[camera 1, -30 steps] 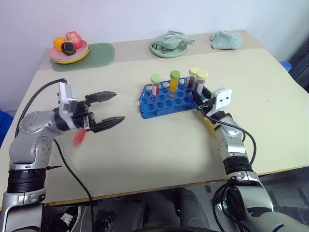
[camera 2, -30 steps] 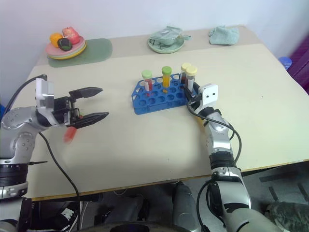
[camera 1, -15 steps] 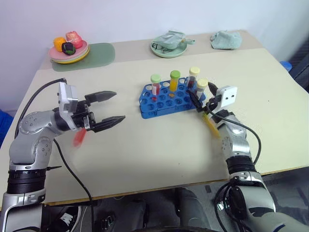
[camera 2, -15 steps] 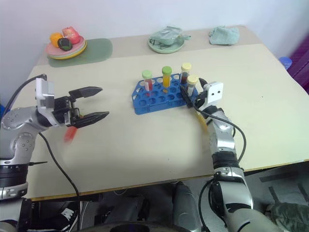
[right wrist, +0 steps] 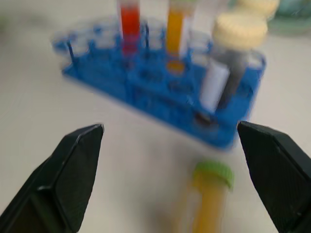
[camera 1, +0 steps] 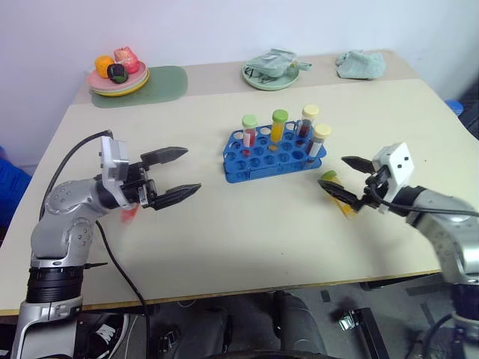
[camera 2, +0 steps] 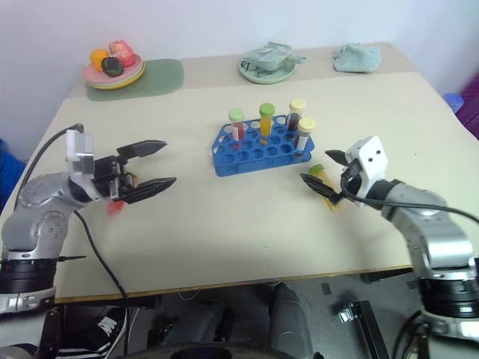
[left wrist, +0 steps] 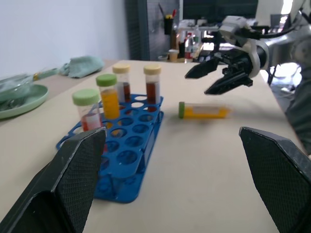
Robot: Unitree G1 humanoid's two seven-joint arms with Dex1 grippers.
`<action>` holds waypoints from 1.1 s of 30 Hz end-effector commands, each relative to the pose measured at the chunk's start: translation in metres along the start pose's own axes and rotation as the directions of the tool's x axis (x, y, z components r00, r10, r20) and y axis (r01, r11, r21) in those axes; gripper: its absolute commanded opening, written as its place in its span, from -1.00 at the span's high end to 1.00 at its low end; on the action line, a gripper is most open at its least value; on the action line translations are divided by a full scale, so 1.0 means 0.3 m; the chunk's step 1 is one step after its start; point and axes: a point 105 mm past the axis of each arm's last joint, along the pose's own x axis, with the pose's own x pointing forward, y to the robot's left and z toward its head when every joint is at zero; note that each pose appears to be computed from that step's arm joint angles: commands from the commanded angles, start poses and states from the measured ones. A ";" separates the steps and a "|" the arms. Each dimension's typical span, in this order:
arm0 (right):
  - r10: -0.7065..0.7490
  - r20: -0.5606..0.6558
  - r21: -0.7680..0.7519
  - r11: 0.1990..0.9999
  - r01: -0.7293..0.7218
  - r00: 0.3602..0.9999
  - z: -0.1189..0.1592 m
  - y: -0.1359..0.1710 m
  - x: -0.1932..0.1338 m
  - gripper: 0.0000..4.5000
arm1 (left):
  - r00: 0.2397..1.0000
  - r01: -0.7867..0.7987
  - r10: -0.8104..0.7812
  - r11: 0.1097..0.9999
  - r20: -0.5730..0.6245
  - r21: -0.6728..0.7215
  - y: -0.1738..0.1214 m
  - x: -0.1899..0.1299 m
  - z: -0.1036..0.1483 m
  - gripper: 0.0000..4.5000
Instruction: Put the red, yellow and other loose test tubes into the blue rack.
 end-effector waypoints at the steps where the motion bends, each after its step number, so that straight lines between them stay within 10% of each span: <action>1: -0.080 -0.160 0.008 0.997 0.082 0.984 0.005 -0.057 -0.020 -0.98 | 0.999 0.012 -0.014 0.999 0.030 0.048 -0.001 0.019 0.032 -1.00; 16: 0.071 -0.637 0.217 0.972 0.090 0.767 0.034 -0.054 -0.002 -0.98 | 0.998 -0.018 0.016 0.999 0.066 0.029 -0.072 0.053 0.015 -1.00; 33: 0.097 -0.751 0.302 0.930 0.208 0.653 -0.022 -0.040 0.081 -0.98 | 0.995 -0.056 0.054 0.998 0.083 0.018 -0.103 0.044 0.006 -1.00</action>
